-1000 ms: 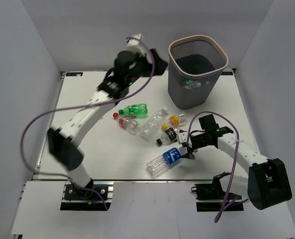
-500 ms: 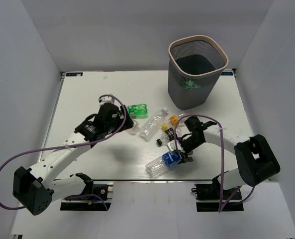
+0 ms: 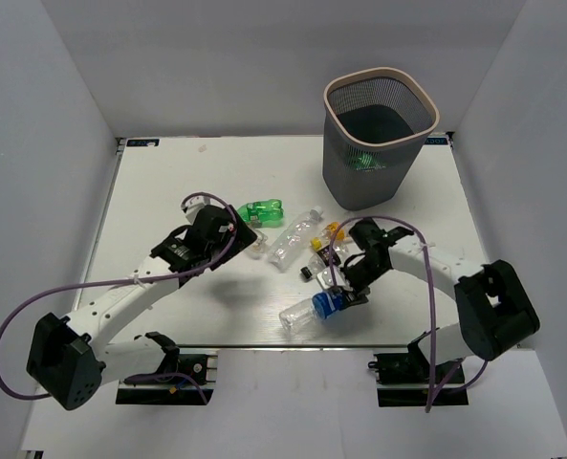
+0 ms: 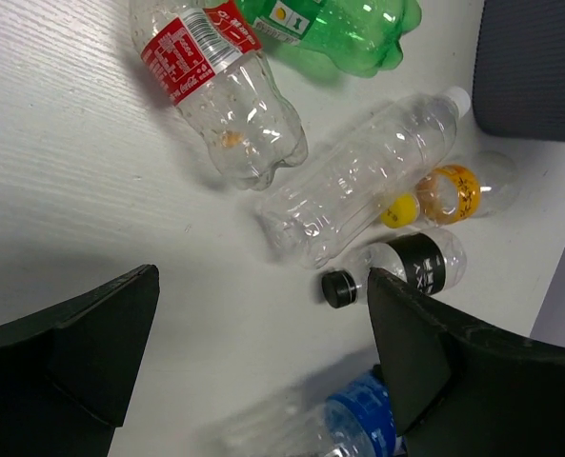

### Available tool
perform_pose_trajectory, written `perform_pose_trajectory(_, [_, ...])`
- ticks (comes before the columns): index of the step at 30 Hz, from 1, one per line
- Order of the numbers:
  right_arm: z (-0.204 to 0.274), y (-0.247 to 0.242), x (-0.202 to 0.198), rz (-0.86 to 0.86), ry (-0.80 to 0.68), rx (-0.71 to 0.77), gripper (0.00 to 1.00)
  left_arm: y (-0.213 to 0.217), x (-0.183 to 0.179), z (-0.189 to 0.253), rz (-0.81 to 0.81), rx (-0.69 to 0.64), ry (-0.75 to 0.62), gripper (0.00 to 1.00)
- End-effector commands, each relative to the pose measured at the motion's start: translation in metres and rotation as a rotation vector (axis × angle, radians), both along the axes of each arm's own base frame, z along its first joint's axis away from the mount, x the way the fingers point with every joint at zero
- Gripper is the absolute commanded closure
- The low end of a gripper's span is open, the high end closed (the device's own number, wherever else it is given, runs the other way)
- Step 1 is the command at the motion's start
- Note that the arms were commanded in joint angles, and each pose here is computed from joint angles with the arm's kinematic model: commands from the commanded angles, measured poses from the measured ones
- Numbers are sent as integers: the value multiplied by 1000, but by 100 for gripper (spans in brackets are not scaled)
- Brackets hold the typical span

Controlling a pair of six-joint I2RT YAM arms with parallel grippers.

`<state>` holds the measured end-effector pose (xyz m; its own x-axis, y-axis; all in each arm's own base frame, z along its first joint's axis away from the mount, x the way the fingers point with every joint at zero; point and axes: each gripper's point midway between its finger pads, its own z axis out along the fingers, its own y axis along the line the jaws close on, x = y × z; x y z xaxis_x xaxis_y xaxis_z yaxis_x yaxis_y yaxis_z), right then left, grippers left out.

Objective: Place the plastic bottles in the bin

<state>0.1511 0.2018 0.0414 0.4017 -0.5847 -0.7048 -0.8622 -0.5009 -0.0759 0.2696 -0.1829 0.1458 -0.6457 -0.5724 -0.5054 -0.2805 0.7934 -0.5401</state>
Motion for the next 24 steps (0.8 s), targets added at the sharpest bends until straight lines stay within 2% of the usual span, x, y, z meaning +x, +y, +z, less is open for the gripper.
perform_pose_trajectory(1, [63,16,3,-18,5,102,90,0,8,-2,90,-42,12,0])
perform_pose_trajectory(5, [140,35,25,-124,-116,249,90,7,9,-11,149,-8,63,0])
perform_pose_trajectory(8, [198,46,61,-274,-252,355,90,10,9,-15,192,-14,77,0])
perform_pose_trajectory(9, [205,44,72,-363,-261,350,90,12,11,-14,209,-21,79,0])
perform_pose_trajectory(10, [235,52,93,-431,-331,444,90,15,10,-18,224,-18,84,0])
perform_pose_trajectory(13, [286,49,130,-607,-444,543,91,17,7,-25,241,-27,95,0])
perform_pose_trajectory(16, [317,43,172,-788,-505,609,91,15,10,-21,239,-46,73,0])
perform_pose_trajectory(18, [355,25,203,-955,-587,671,94,15,10,-21,239,-46,73,0])
perform_pose_trajectory(19, [346,26,222,-1020,-548,654,96,16,13,-20,248,-54,65,0])
perform_pose_trajectory(20, [363,18,235,-1091,-581,685,100,16,13,-20,248,-54,65,0])
perform_pose_trajectory(21, [380,1,247,-1149,-599,710,100,16,13,-23,249,-48,72,0])
perform_pose_trajectory(24, [390,-14,273,-1202,-599,729,100,15,15,-21,248,-54,65,0])
